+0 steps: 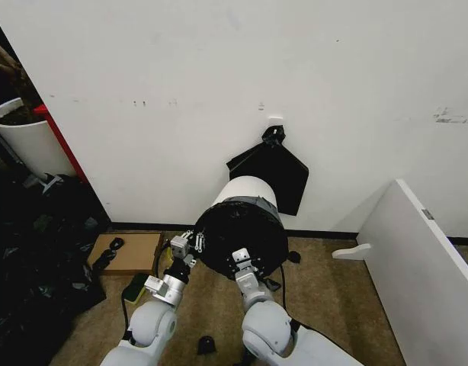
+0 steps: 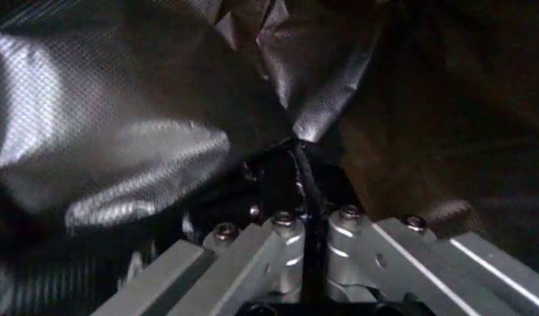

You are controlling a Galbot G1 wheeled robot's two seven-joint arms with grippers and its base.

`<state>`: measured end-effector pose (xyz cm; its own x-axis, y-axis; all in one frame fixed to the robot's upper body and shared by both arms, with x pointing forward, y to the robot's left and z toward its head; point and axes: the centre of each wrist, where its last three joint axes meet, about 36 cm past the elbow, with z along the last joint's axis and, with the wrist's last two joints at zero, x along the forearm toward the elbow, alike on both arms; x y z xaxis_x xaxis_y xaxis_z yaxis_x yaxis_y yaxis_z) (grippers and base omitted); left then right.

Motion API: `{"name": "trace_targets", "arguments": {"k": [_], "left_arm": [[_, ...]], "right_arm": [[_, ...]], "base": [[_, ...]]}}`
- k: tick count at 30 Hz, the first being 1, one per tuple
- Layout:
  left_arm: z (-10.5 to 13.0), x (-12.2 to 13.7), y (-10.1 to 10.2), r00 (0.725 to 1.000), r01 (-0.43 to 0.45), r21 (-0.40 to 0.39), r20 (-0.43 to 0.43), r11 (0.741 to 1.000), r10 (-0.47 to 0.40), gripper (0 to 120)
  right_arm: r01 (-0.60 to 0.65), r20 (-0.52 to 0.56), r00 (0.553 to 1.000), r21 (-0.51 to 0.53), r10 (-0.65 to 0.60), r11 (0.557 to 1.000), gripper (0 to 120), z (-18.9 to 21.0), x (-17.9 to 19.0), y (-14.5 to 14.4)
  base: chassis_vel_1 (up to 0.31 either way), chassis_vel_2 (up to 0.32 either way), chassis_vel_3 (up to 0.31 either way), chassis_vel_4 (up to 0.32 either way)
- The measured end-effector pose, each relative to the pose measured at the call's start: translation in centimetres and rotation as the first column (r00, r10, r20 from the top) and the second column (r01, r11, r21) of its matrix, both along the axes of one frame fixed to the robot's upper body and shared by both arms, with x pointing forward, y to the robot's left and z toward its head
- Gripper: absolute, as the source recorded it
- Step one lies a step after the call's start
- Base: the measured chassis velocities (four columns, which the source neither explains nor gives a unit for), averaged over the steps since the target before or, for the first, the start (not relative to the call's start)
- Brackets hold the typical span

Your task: Place the garbage bag over the trash bin.

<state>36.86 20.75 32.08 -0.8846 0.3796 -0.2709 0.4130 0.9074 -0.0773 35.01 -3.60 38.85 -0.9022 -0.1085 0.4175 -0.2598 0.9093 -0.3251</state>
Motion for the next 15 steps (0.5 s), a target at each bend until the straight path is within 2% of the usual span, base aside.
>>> {"name": "trace_targets", "arguments": {"k": [10,15], "left_arm": [[0.8,-0.8,-0.6,0.999,0.040,-0.003,0.020,0.999,-0.040,0],[0.6,-0.7,-0.3,0.999,0.031,0.002,0.019,1.000,-0.031,0]], "right_arm": [[0.034,-0.043,0.999,0.030,-0.032,0.999,0,0.2,2.9,1.3],[0.051,-0.019,0.999,0.041,-0.050,0.998,0,0.5,3.7,1.3]], "base": [[0.000,0.000,0.000,0.000],[0.000,0.000,0.000,0.000]]}}
